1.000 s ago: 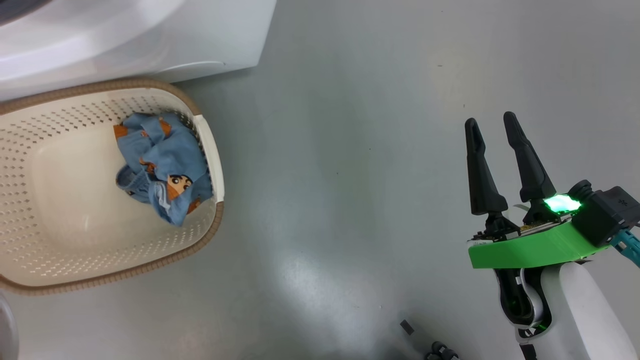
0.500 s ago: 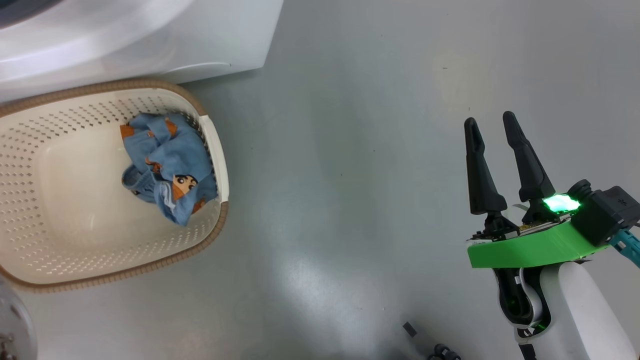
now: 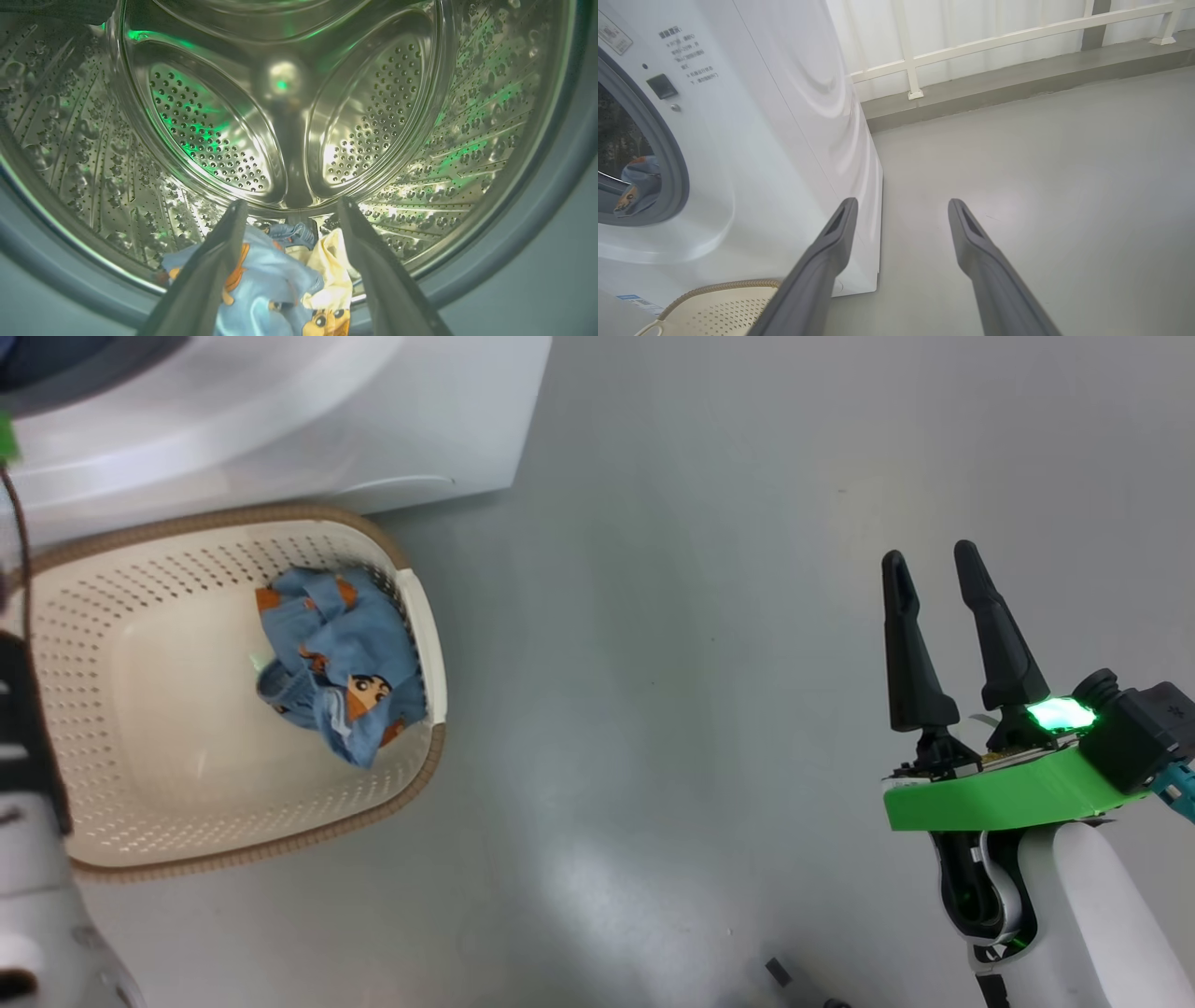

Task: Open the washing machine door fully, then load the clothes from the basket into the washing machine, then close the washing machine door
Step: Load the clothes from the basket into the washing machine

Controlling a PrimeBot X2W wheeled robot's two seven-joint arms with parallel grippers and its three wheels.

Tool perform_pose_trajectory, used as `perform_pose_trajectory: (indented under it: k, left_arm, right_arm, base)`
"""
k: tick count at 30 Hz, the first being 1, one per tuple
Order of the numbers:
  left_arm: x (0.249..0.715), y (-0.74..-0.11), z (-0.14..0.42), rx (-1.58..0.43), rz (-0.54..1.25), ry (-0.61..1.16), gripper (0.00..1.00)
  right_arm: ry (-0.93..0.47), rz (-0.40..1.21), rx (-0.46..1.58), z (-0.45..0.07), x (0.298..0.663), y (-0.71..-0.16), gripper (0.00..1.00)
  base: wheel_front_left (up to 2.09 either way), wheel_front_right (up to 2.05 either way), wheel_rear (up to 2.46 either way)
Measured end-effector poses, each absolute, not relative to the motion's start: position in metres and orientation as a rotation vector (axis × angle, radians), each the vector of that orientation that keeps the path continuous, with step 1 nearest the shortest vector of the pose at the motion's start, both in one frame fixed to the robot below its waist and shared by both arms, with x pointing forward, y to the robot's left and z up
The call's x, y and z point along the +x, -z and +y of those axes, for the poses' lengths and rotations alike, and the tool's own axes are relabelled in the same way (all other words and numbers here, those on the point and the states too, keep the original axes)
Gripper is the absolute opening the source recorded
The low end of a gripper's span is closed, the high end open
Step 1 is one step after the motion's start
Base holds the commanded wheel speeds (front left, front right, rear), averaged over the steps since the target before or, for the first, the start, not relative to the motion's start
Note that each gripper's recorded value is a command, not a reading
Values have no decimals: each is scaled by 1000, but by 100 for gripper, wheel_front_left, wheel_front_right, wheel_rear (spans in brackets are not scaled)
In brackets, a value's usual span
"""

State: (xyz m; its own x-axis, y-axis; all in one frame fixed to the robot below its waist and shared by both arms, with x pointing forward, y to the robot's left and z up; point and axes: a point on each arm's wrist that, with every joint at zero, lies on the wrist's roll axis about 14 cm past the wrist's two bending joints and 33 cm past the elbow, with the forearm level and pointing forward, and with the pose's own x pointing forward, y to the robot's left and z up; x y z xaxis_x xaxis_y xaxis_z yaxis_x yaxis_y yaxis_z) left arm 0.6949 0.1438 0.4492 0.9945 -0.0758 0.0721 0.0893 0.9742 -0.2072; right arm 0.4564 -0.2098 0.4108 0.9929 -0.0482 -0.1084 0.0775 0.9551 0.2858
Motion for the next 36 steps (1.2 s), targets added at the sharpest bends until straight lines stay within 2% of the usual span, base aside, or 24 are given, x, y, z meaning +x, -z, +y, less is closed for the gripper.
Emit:
perform_pose_trajectory:
  k: [12,36]
  left_arm:
    - [631,-440,150,-198,-10,70,100]
    - [462,-453,176,-142,67,50,100]
  right_arm:
    - [37,32,287,-209,452,-442,100]
    - [-3,-9,265,-208,383,-480,100]
  base:
    - [0,0,0]
    - [0,0,0]
